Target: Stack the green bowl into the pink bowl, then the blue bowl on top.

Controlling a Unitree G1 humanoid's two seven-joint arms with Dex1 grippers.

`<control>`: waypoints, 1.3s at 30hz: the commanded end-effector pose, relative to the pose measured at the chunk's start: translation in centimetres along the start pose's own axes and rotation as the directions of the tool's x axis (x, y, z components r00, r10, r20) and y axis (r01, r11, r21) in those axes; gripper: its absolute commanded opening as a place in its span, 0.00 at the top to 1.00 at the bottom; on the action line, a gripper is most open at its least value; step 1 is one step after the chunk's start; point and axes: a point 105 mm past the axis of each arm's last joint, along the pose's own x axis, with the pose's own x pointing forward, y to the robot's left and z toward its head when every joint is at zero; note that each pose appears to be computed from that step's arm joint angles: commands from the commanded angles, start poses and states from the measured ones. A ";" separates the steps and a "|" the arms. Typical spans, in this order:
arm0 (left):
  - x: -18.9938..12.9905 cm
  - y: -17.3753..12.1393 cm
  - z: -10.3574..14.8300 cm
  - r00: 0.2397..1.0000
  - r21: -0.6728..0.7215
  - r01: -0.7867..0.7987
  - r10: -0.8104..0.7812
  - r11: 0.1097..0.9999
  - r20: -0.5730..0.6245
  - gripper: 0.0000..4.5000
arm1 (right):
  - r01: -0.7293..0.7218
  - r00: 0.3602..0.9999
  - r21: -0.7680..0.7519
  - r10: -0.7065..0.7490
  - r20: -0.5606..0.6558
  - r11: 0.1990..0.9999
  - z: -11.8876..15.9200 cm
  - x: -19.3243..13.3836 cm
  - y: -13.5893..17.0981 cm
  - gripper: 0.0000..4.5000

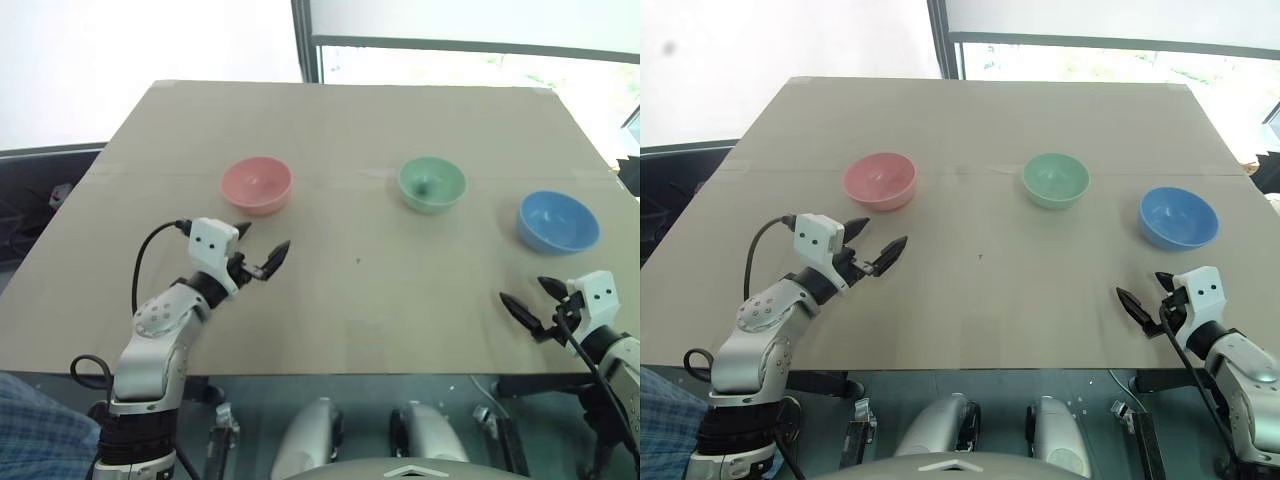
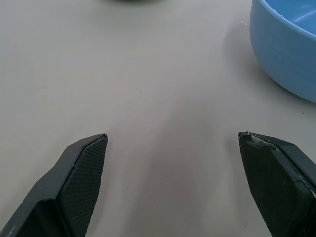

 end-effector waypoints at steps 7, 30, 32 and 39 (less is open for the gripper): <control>-0.7 -0.9 1.5 0.998 0.002 0.018 -0.019 1.000 0.067 0.00 | 0.011 0.999 -0.054 -0.008 0.053 0.999 1.5 -0.5 -0.9 0.01; -0.4 -1.2 1.6 0.997 0.023 0.036 -0.037 0.999 0.066 0.00 | -0.065 0.994 -0.072 0.071 0.085 0.995 2.7 -0.2 0.4 0.01; -0.1 -1.4 1.9 0.996 0.050 0.049 -0.052 0.998 0.067 0.00 | -0.115 0.988 -0.065 0.121 0.100 0.991 3.6 -0.2 1.2 0.01; 2.0 -0.3 3.4 0.998 0.188 -0.051 0.041 0.981 0.057 0.00 | -0.296 0.939 -0.095 0.308 0.152 0.950 7.9 -0.3 4.4 0.01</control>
